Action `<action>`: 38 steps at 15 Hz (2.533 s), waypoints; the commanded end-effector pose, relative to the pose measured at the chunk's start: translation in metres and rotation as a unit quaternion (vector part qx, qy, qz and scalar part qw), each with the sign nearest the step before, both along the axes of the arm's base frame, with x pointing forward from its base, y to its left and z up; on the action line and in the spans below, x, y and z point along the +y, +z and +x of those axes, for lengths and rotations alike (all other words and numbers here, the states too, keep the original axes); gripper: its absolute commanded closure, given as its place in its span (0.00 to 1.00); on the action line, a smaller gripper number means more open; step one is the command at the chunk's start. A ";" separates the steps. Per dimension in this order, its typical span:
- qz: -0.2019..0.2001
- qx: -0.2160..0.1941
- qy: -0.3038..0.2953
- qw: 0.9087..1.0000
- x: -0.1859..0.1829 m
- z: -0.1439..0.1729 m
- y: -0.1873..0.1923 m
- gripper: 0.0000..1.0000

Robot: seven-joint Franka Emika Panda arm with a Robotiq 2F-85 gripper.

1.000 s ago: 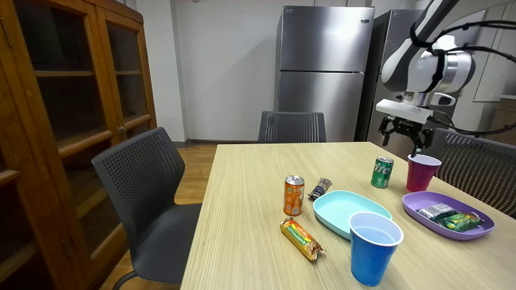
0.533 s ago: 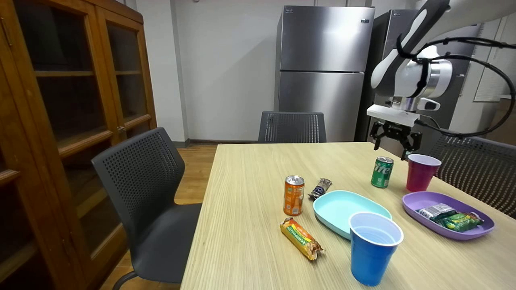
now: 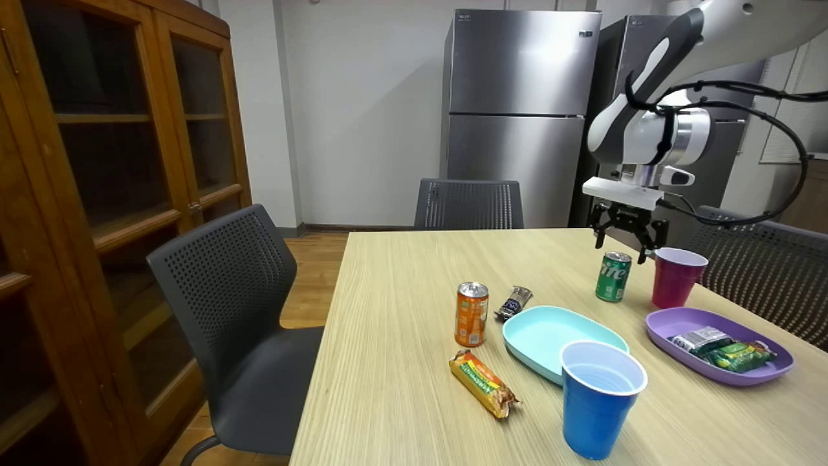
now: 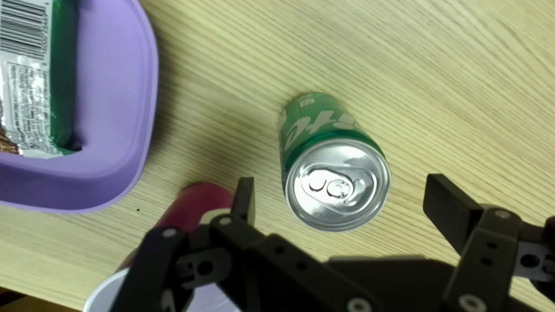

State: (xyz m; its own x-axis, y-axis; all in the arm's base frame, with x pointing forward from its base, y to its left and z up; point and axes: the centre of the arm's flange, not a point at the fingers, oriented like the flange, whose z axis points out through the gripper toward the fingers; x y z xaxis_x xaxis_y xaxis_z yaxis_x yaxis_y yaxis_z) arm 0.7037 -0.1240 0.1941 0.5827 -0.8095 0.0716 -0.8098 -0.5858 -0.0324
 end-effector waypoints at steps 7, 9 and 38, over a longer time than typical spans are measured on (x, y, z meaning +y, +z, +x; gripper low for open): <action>0.011 0.019 0.009 1.000 -0.001 0.017 -0.013 0.00; 0.010 0.018 0.012 1.000 0.000 0.016 -0.013 0.09; 0.025 0.003 0.161 0.987 0.059 -0.086 0.072 0.62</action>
State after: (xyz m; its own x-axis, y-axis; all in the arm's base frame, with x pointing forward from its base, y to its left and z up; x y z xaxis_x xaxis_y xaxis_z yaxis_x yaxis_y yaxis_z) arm 0.6547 -0.0839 0.2498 0.7844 -0.6197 0.0259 -0.6181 -0.7845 -0.0510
